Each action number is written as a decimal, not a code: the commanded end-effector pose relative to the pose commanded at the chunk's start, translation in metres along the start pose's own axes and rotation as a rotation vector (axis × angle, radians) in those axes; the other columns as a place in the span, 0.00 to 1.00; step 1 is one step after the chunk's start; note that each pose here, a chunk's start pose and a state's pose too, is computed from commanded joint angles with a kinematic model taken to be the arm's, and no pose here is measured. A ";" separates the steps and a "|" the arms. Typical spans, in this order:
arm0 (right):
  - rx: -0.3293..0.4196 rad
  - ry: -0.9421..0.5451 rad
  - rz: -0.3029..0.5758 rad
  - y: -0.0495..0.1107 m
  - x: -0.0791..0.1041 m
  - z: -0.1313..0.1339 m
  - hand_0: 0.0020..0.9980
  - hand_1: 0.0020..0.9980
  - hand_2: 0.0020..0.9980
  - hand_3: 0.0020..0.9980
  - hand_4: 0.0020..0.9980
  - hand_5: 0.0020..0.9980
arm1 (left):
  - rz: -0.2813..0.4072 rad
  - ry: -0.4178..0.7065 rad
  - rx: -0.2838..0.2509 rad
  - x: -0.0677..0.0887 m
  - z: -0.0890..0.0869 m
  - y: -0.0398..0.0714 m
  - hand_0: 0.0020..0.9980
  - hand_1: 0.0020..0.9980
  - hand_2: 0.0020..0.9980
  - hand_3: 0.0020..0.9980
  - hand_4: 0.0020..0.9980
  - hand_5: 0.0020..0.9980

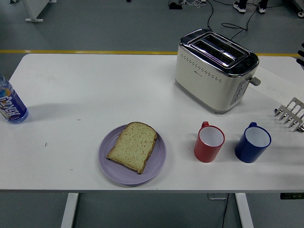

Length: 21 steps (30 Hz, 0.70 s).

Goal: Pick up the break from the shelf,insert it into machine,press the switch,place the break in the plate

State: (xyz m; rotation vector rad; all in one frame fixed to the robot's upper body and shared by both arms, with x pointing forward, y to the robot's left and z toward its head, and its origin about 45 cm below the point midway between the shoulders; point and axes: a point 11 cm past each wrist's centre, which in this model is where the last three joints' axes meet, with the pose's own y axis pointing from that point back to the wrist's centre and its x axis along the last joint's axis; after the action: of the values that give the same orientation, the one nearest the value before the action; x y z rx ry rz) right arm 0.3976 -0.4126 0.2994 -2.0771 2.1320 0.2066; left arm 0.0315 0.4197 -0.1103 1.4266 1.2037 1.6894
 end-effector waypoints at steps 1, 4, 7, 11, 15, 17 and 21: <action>0.002 0.001 0.000 0.000 0.000 -0.001 0.90 0.85 0.83 0.78 0.50 0.61 | 0.000 -0.002 0.001 0.000 0.000 0.000 0.65 0.52 0.53 0.57 0.39 0.85; 0.003 0.001 0.003 0.000 0.001 -0.001 0.90 0.85 0.83 0.78 0.50 0.60 | -0.001 -0.003 0.002 -0.001 0.000 0.000 0.65 0.52 0.53 0.57 0.39 0.85; 0.004 0.003 0.005 0.000 0.002 -0.002 0.90 0.85 0.83 0.78 0.50 0.60 | -0.002 -0.002 0.002 -0.001 0.000 0.000 0.65 0.52 0.53 0.57 0.39 0.85; 0.007 0.003 0.004 0.000 0.002 -0.003 0.90 0.85 0.83 0.78 0.50 0.59 | -0.001 -0.002 0.002 -0.001 0.000 0.000 0.65 0.52 0.53 0.57 0.39 0.85; 0.008 0.007 0.001 -0.001 0.001 -0.004 0.90 0.85 0.83 0.78 0.50 0.59 | -0.003 0.000 0.001 -0.002 0.001 0.001 0.65 0.52 0.53 0.57 0.39 0.85; 0.001 0.009 0.002 -0.001 0.002 -0.002 0.90 0.85 0.83 0.78 0.50 0.59 | -0.004 -0.001 0.004 -0.002 -0.001 0.000 0.65 0.52 0.53 0.57 0.39 0.85; -0.006 0.011 0.001 0.000 0.002 0.000 0.90 0.85 0.83 0.78 0.50 0.59 | -0.003 0.001 0.008 -0.002 -0.004 0.000 0.65 0.52 0.53 0.57 0.39 0.85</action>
State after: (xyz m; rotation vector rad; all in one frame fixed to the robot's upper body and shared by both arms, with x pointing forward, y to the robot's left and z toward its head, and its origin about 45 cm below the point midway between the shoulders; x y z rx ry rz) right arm 0.3978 -0.4140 0.2989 -2.0855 2.1415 0.2022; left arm 0.0283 0.4176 -0.1113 1.4281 1.2139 1.6850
